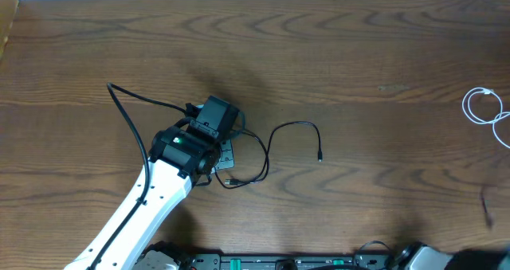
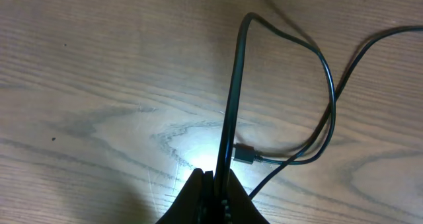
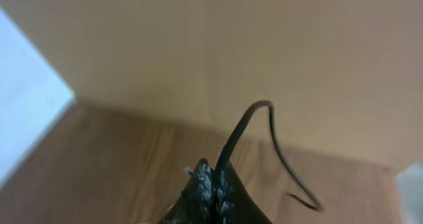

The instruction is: Untangle cables

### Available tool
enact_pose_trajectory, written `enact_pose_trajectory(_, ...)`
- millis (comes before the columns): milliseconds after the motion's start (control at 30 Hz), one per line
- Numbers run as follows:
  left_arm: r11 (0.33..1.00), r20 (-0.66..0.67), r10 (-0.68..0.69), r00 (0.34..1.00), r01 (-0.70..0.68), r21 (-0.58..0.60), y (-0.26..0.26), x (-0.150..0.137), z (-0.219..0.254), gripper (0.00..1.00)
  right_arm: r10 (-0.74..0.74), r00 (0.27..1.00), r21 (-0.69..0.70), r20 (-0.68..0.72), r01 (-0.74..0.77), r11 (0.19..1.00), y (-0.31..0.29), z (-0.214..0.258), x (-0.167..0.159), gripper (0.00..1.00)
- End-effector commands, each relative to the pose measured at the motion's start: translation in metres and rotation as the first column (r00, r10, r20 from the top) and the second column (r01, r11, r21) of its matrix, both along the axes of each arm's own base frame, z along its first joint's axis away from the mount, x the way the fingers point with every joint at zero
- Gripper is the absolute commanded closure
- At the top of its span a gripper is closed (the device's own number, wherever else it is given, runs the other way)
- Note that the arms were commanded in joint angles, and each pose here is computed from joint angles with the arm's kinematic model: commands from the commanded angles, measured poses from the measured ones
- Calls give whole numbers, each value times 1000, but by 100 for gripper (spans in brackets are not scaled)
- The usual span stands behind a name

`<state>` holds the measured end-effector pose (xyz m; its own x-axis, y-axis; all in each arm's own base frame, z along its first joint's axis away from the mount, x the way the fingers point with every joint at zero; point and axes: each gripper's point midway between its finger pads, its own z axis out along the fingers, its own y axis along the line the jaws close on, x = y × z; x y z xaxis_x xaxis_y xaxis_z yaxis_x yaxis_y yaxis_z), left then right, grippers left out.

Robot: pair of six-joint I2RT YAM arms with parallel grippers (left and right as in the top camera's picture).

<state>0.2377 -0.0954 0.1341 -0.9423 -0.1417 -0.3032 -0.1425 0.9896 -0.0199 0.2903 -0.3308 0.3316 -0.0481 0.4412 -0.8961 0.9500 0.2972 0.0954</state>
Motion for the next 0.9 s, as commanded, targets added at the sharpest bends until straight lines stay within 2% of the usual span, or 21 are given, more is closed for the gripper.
enact_pose_trajectory(0,1000,6,10,1000,-10,-3,1,1,3,92,301,953,114,40,-303,946,13,-45,75,81)
enact_pose_trajectory(67,1000,6,10,1000,-10,-3,1,1,3,92,521,851,174,58,-523,835,37,-68,108,33)
enact_pose_trajectory(100,1000,6,10,1000,-10,-3,1,1,3,92,581,811,210,69,-581,786,48,-79,116,1)
enact_pose_trajectory(200,1000,6,10,1000,-10,-3,1,1,3,92,593,803,262,57,-585,767,53,-94,115,1)
enact_pose_trajectory(400,1000,6,10,1000,-10,-3,1,1,3,92,619,782,299,66,-608,736,73,-89,107,1)
enact_pose_trajectory(500,1000,7,10,1000,-10,-3,1,1,3,92,665,739,351,108,-654,670,97,-89,105,1)
enact_pose_trajectory(600,1000,10,10,1000,-10,-5,1,2,3,92,724,667,450,177,-709,543,135,-101,104,1)
enact_pose_trajectory(700,998,34,-1,999,3,-57,-10,9,5,92,797,554,545,242,-757,360,187,-112,98,1)
enact_pose_trajectory(733,992,53,-42,998,48,-120,-24,14,8,93,838,468,545,281,-796,262,209,-112,98,1)
enact_pose_trajectory(767,979,75,-98,992,110,-169,-38,18,12,93,854,421,543,304,-814,208,222,-112,99,1)
enact_pose_trajectory(833,937,141,-213,967,243,-253,-66,25,22,93,880,356,557,314,-820,132,246,-116,97,1)
enact_pose_trajectory(867,885,207,-303,930,355,-302,-88,28,32,93,894,328,569,304,-816,106,256,-119,94,1)
